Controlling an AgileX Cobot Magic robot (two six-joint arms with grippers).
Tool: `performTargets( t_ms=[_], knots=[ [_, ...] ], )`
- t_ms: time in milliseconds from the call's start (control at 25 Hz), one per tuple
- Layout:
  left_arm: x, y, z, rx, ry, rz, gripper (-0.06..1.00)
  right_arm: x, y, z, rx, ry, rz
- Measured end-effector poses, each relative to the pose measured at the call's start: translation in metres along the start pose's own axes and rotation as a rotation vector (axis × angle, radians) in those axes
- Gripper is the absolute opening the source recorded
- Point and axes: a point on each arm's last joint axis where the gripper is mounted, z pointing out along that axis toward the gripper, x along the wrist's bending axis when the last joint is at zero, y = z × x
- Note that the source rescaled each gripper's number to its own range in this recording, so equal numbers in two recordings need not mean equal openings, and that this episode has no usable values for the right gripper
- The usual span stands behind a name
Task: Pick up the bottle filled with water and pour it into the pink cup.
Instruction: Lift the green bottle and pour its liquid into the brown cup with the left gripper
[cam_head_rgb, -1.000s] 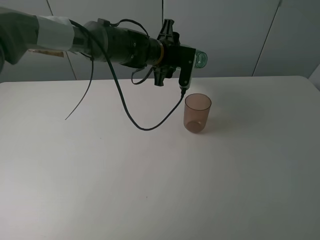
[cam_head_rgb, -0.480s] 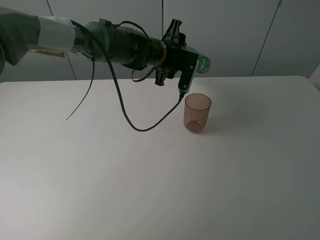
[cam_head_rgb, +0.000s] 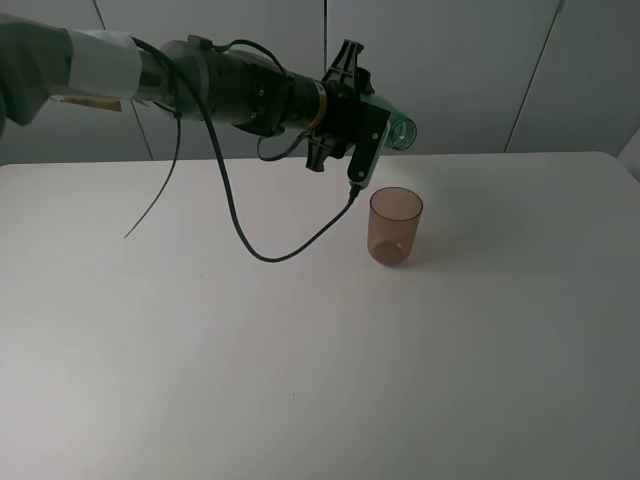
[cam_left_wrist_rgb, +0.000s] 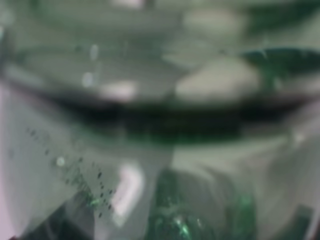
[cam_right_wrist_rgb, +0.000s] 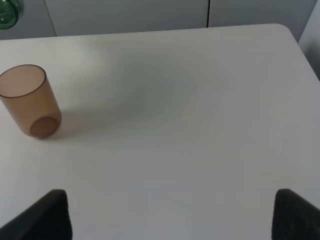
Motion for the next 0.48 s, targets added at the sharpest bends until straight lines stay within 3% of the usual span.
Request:
performTargets(
  t_ms=[480],
  knots=[
    [-0.0008, -0.0055, -0.0001, -0.029, -0.006, 0.040, 0.01, 0.0000, 0.0000, 0.0000, 0.000, 0.000, 0.000]
  ],
)
